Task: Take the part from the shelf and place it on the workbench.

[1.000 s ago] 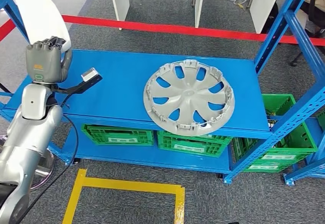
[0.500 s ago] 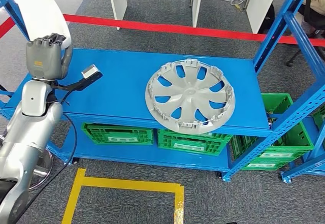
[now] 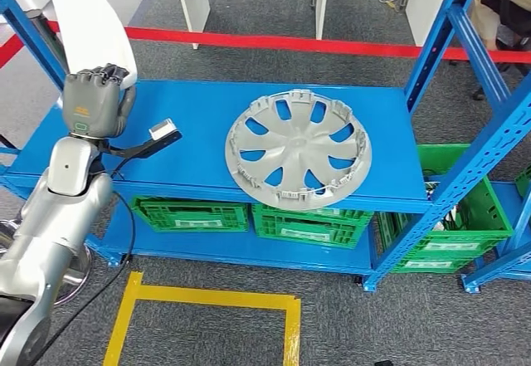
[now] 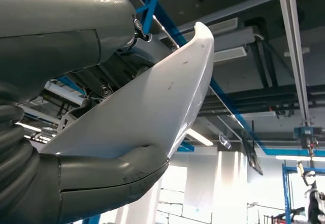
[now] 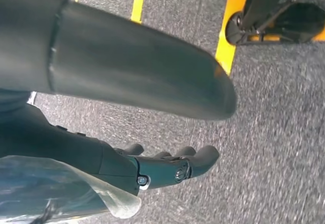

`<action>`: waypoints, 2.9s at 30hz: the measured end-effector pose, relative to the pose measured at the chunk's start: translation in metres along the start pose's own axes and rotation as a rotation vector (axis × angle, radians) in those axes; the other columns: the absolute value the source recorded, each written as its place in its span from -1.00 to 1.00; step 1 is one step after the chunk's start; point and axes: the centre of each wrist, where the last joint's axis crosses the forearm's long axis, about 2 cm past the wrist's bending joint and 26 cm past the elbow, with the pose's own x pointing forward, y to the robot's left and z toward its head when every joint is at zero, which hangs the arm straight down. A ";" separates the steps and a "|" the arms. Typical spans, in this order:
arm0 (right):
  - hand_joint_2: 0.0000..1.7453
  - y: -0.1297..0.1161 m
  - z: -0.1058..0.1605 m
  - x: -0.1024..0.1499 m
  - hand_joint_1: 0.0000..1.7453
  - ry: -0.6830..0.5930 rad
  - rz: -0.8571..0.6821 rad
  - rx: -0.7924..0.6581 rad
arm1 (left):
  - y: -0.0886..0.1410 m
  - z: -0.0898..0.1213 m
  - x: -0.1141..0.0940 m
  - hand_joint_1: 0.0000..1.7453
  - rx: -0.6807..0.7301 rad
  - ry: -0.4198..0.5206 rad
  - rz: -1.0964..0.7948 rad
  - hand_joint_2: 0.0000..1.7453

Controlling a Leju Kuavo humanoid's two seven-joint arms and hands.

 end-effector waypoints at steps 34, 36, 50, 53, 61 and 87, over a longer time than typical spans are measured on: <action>-1.00 0.007 0.002 0.003 -1.00 0.004 0.031 -0.001 | 0.006 0.066 0.077 1.00 -0.035 -0.032 0.304 1.00; -1.00 0.008 0.002 0.004 -1.00 0.004 0.036 -0.002 | 0.009 0.071 0.076 1.00 -0.025 -0.031 0.316 1.00; -1.00 0.014 0.004 0.006 -1.00 0.001 0.039 -0.009 | 0.014 0.108 0.064 1.00 -0.033 -0.005 0.350 1.00; -1.00 0.013 0.003 0.009 -1.00 -0.005 0.037 -0.011 | 0.015 0.107 0.062 1.00 -0.026 0.002 0.347 1.00; -1.00 0.017 0.004 0.010 -1.00 -0.016 0.028 -0.008 | 0.014 0.109 0.057 1.00 -0.027 0.002 0.336 1.00; -1.00 0.013 0.004 0.007 -1.00 0.013 -0.008 -0.033 | 0.013 0.096 0.021 1.00 -0.006 -0.016 0.230 1.00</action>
